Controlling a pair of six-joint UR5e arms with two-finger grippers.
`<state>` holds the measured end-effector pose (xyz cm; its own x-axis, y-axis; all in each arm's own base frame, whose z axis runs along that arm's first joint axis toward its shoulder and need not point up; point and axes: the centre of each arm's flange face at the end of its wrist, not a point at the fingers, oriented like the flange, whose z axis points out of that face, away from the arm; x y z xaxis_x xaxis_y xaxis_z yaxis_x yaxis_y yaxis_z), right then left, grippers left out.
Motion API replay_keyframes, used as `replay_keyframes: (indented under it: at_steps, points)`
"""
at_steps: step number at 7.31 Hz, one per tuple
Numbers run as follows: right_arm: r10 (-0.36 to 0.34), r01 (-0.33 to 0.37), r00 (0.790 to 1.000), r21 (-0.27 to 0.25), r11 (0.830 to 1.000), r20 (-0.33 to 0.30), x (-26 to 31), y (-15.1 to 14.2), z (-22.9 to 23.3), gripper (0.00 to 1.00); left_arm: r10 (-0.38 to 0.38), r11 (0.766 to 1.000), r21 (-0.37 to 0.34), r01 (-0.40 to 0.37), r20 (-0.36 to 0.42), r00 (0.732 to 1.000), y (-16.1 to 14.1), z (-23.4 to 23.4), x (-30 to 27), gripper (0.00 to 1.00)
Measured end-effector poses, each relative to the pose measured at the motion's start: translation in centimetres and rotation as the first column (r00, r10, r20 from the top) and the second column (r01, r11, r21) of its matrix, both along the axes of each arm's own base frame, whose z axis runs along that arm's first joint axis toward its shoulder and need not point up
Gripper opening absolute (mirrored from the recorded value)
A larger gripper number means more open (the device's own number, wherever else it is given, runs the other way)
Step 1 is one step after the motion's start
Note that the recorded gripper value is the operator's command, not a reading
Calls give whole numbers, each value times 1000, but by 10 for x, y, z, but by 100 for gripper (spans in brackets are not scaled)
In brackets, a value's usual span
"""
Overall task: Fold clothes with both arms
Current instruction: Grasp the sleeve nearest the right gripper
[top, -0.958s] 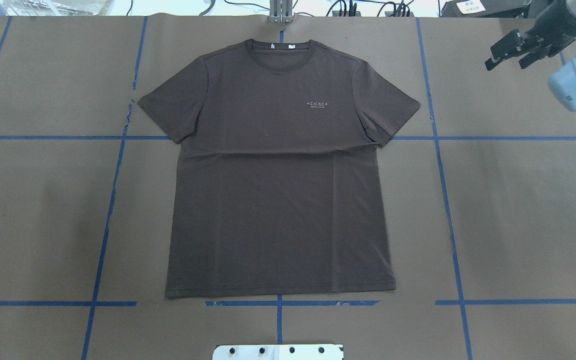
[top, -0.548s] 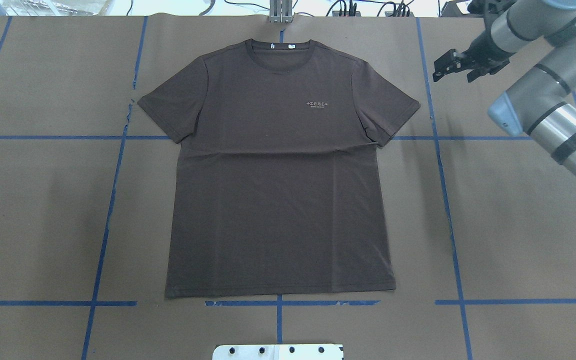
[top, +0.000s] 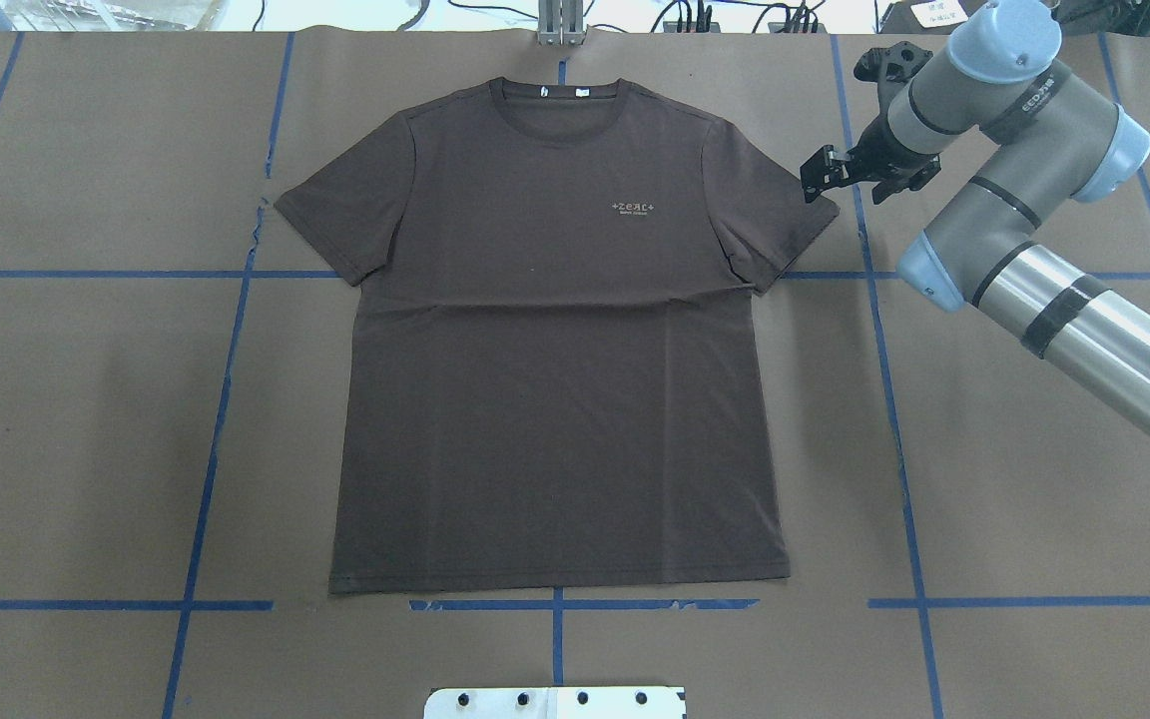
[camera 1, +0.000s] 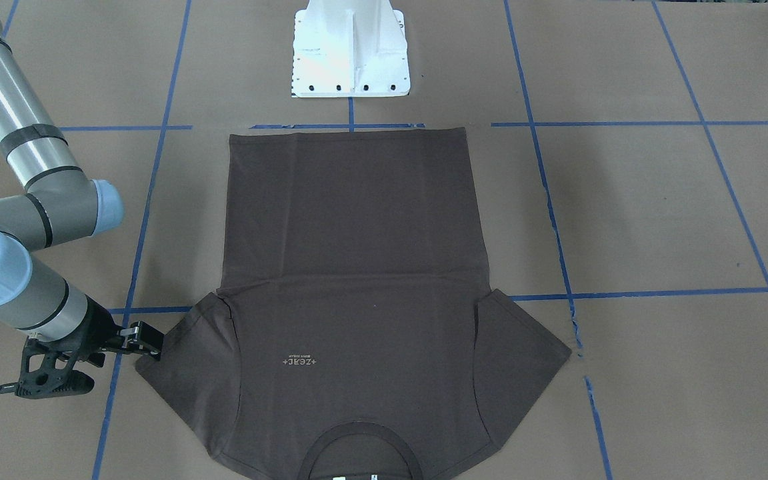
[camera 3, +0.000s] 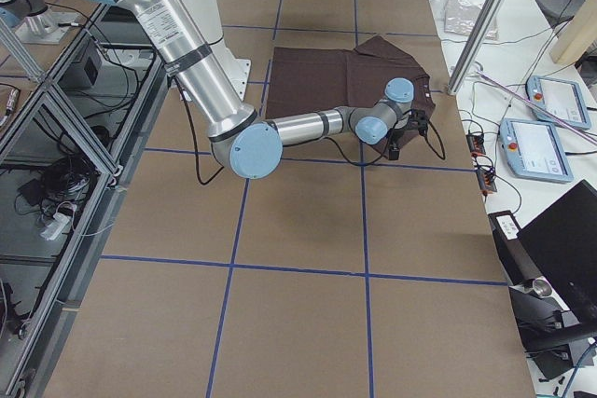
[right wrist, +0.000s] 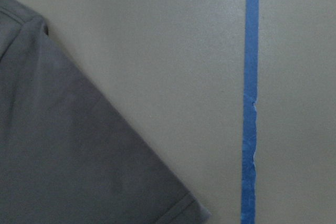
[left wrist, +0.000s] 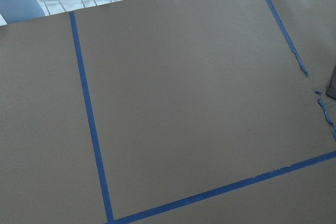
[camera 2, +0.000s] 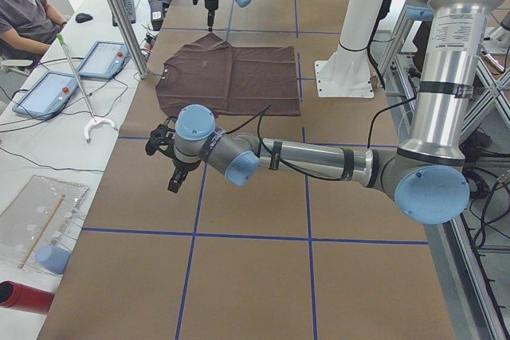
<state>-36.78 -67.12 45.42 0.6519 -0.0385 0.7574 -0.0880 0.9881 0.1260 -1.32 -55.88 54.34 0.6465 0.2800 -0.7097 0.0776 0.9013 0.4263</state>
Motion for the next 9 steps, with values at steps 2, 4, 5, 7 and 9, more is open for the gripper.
replay_keyframes:
  at_steps: [2,4,5,7,9]
  points:
    - [-4,4,1000,1,1000,-17,-16,-4,-2,96,-1,1000,1,1,-1,1000,0,-1,0,100]
    - [2,-2,999,-3,1000,-38,-25,-10,1,92,0,1000,2,0,-1,1000,1,-1,0,100]
    - [3,-3,999,-8,1000,-44,-26,-11,4,83,0,1000,2,0,-1,1000,1,-1,0,100]
    - [0,-1,999,-15,1000,-49,-29,-10,8,61,1,1000,2,-1,-2,1000,1,-1,0,100]
    - [-2,1,999,-17,1000,-49,-30,-10,8,21,1,1000,3,-1,-2,1000,2,-2,0,100]
